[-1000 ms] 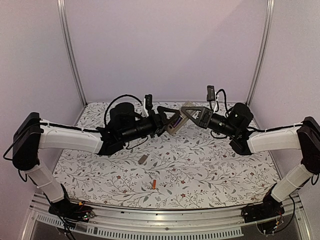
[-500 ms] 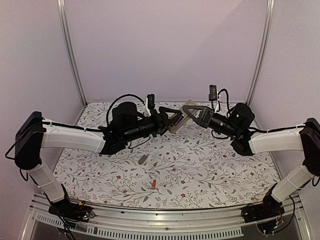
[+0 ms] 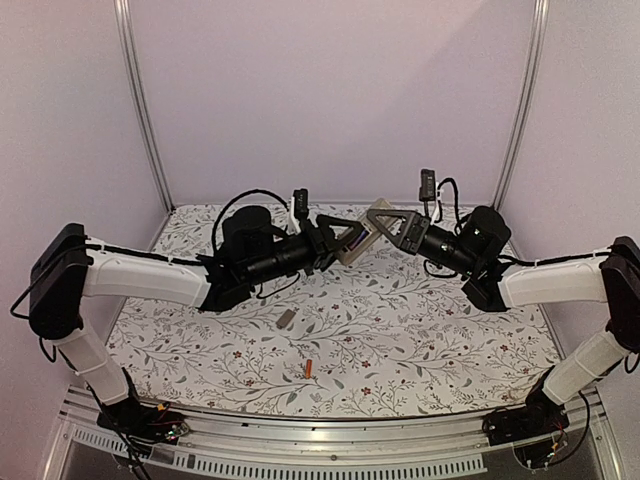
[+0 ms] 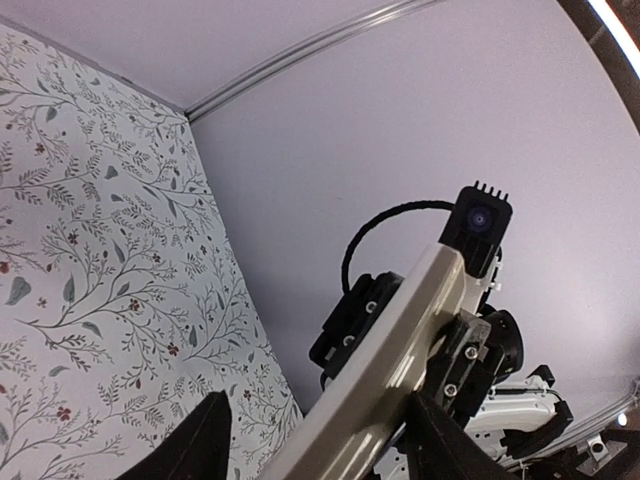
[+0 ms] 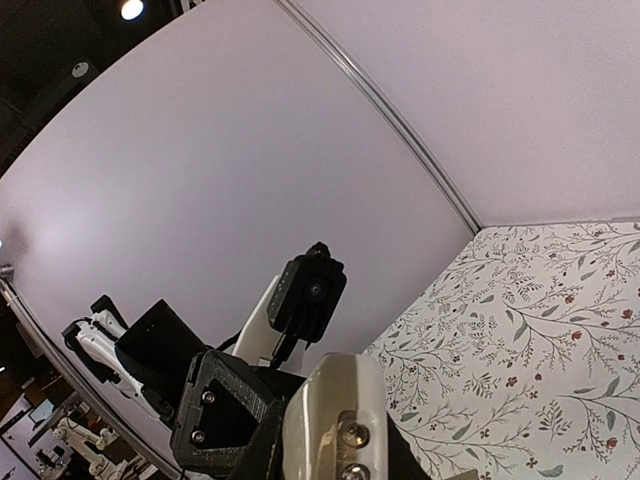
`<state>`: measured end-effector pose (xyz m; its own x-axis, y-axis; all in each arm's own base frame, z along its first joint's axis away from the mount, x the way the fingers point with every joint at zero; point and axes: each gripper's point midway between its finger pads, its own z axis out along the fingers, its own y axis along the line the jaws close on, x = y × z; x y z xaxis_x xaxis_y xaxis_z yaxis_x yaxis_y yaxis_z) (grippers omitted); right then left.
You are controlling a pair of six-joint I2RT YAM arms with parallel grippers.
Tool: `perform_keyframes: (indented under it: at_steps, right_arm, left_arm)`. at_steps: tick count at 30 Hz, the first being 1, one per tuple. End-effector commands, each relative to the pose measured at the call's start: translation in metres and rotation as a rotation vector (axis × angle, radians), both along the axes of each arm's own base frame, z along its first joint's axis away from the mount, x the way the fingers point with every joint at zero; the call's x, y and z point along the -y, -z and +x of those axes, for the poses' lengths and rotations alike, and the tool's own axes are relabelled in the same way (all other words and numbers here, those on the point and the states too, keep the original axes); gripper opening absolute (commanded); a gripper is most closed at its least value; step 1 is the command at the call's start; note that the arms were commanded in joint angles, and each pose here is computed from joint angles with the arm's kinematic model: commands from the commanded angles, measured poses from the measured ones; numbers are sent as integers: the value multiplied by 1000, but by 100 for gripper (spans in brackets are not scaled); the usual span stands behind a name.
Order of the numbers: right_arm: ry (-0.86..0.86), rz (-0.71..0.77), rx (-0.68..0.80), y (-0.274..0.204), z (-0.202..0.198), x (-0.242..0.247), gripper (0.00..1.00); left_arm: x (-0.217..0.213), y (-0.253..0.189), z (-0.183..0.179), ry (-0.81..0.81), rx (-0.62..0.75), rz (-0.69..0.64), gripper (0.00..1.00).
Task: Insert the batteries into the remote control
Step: Load the battery into the battery compartment.
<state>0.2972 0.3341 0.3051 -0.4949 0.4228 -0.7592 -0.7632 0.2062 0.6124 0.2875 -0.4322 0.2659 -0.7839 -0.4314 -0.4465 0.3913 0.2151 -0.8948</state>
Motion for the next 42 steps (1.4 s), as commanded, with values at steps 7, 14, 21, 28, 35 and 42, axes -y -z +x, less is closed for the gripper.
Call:
perform_keyframes:
  at_steps: [7,14,21,28,35,42]
  right_arm:
    - [1,24,73,-12,-7,1,4]
    - [6,16,67,-7,-4,0,4]
    - [18,7,62,-4,-2,-1,4]
    - [20,4,67,-4,-2,0,4]
    - [24,9,76,-6,-3,1,4]
    - [26,37,91,-16,-5,4,4]
  left_arm:
    - [3,0,-7,32,8,-13,66]
    - [11,-2,-7,57,6,-27,70]
    - [15,-2,-7,59,6,-17,74]
    - [19,3,-5,63,-10,-4,74]
    - [17,19,-5,59,-45,45,65]
    - [11,38,-11,66,-72,81,55]
